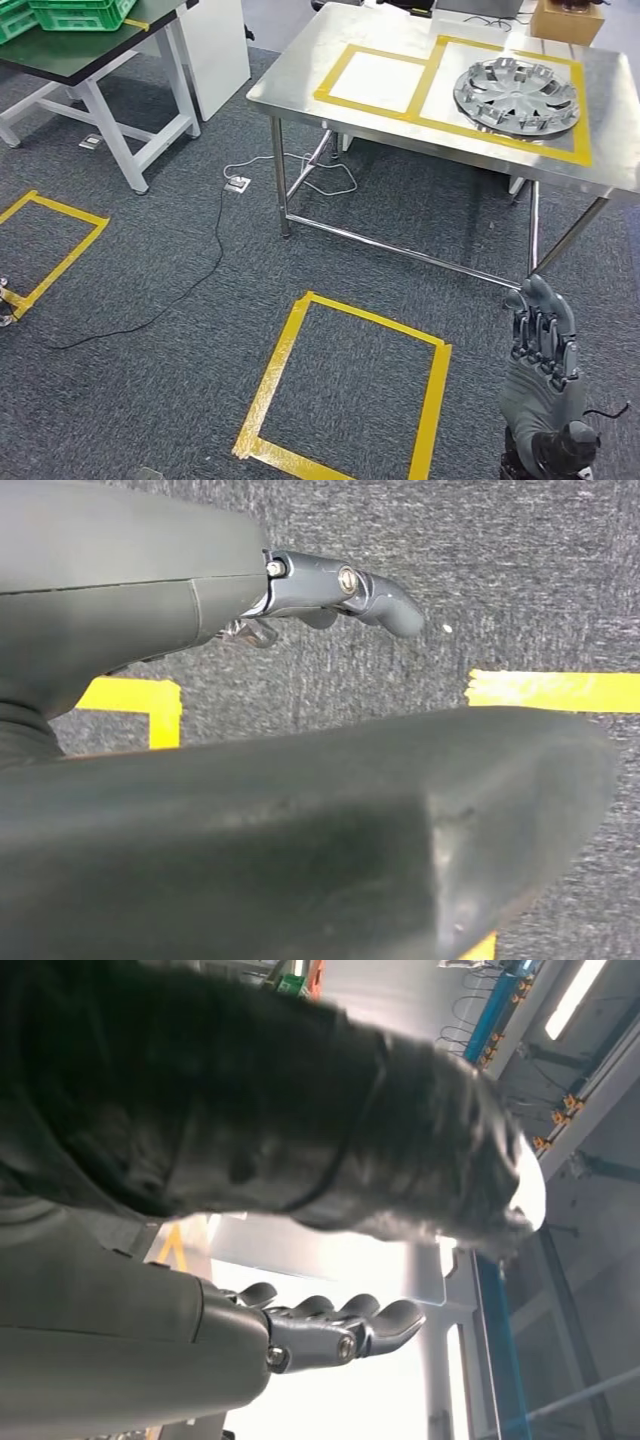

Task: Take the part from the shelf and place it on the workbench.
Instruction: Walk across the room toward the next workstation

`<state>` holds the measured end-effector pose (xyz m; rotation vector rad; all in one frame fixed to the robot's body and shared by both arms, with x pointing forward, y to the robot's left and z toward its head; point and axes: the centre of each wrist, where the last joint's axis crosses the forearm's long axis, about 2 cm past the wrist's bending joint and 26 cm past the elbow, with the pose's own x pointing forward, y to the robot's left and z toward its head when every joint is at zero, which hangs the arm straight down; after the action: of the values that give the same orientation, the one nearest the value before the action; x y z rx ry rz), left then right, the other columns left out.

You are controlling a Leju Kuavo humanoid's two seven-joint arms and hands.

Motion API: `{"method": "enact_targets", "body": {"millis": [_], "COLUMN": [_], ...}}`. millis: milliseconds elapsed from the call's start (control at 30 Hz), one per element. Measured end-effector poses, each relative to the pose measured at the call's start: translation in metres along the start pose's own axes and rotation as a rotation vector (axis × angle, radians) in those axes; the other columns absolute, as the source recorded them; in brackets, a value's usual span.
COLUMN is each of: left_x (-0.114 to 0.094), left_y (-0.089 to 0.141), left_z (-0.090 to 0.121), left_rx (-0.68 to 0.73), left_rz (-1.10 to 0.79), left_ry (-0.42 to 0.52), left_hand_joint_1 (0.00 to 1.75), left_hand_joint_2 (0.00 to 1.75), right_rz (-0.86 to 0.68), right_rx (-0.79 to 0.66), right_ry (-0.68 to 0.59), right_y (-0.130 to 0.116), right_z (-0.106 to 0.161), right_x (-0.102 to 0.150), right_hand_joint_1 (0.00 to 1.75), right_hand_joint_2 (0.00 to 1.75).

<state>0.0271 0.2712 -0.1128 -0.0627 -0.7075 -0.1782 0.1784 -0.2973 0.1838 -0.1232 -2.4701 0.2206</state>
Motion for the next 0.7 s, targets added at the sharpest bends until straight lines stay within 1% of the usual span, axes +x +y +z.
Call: {"method": "enact_targets", "body": {"millis": [467, 700], "left_x": [0.0017, -0.0006], "left_y": [0.003, 0.0031], "left_z": [-0.0013, 0.0003], "left_rx": [0.006, 0.007], "left_rz": [0.001, 0.001], "left_ry": [-0.003, 0.003], "left_hand_joint_1": [0.0, 0.0], "left_hand_joint_2": [0.0, 0.0], "right_rz": [0.0, -0.001], "right_rx": [-0.003, -0.008], "right_ry": [-0.001, 0.001], "right_y": [0.0003, 0.0005], "right_z": [-0.0003, -0.0001], "right_x": [0.0002, 0.0002], "right_hand_joint_1": [0.0, 0.0], "right_hand_joint_2": [0.0, 0.0]}}
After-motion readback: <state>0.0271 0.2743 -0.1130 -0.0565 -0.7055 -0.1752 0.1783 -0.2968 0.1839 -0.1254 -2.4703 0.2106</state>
